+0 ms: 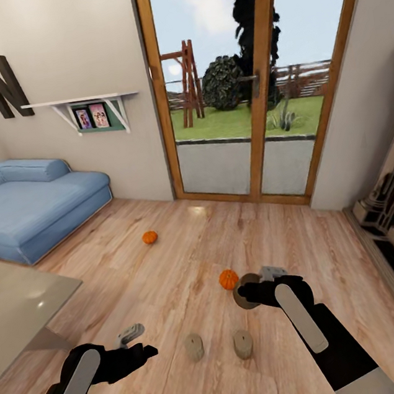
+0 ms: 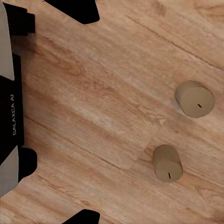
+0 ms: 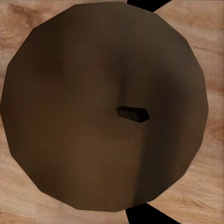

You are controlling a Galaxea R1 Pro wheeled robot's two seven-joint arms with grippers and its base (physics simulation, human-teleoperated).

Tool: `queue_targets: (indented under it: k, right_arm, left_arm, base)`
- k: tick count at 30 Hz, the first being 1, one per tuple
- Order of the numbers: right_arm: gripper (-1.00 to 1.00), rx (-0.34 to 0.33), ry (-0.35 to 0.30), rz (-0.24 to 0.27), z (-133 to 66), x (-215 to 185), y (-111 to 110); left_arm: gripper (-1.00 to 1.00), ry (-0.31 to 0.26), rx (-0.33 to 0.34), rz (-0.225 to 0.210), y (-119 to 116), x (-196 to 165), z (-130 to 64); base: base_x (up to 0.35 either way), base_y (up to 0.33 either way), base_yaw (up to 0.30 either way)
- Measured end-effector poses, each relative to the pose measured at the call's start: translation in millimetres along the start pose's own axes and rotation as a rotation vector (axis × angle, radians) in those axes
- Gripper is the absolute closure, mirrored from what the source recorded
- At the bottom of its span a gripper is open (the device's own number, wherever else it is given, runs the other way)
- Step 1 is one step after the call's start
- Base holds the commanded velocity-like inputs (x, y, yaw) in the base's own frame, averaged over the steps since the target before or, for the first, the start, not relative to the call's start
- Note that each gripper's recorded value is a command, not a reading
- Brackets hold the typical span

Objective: Place each of the two pumpkins and all three candles from the living room inside a cabinet in the living room (use any cabinet), then make sure every cabinet is closed, and position the cauldron so it is next to a table in the living room.

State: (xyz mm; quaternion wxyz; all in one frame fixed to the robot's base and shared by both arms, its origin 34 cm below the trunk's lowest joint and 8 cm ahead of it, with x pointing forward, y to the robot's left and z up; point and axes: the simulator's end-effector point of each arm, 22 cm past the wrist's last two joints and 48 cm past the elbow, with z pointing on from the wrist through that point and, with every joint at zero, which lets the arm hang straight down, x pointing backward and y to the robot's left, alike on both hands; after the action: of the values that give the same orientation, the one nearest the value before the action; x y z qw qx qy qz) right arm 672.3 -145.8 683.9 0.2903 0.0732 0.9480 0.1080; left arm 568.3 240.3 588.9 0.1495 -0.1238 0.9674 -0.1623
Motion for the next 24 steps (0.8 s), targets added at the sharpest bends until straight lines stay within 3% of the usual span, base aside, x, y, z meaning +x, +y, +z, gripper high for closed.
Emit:
queue_targets:
  k: [10,17,24]
  right_arm:
    - [1.0,0.003,0.007,0.0,1.6,2.5,-1.0]
    - [1.0,0.005,0.009,-0.001,1.8,3.3,-1.6]
    - [1.0,-0.032,0.019,0.024,0.9,4.7,6.0]
  left_arm:
    - [-1.0,0.005,0.003,0.005,-3.0,2.1,1.3]
    - [-1.0,0.003,0.001,0.007,-2.1,1.5,0.5]
    - [-1.0,0.002,0.001,0.007,-1.9,1.3,0.3]
  base:
    - [0.037,0.039,-0.247]
    - [0.223,0.029,-0.262]
    - [0.255,0.192,-0.24]
